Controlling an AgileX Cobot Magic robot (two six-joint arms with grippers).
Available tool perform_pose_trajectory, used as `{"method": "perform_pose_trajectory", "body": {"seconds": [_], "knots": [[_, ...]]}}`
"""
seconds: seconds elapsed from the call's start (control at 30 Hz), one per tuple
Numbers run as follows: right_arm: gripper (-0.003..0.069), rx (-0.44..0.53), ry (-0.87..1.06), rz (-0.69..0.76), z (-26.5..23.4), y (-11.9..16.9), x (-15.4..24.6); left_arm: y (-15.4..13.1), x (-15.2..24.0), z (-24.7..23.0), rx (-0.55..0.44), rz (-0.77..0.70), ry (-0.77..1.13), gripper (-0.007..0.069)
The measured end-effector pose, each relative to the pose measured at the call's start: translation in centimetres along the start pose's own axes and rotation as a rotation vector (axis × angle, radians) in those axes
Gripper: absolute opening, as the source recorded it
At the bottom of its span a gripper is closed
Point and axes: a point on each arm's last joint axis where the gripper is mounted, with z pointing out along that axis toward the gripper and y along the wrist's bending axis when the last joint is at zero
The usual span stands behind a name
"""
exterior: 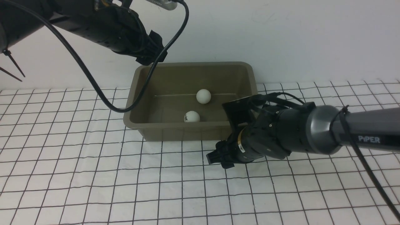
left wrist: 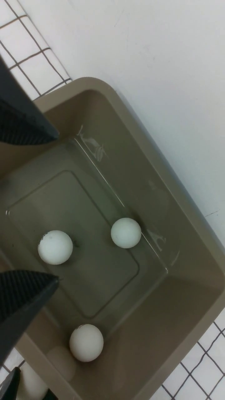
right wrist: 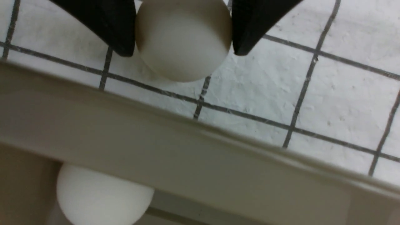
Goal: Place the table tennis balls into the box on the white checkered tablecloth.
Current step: 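Reach for and grasp a ping pong ball on the table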
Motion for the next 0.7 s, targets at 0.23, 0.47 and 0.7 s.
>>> {"method": "perform_pose_trajectory", "body": {"seconds": [0.23, 0.47, 0.7], "knots": [[0.0358, 0.021, 0.092, -0.100, -2.3, 2.0, 1.0, 0.0, 0.0, 0.0, -0.002, 0.006, 0.001, 0.0482], [0.0358, -0.098, -0.025, -0.218, -9.7, 6.4, -0.1, 0.2, 0.1, 0.0, -0.024, 0.037, 0.015, 0.0482], [0.0358, 0.002, -0.218, -0.187, -11.8, 2.2, -6.1, 0.5, 0.3, 0.0, -0.050, 0.068, 0.031, 0.0482]]}}
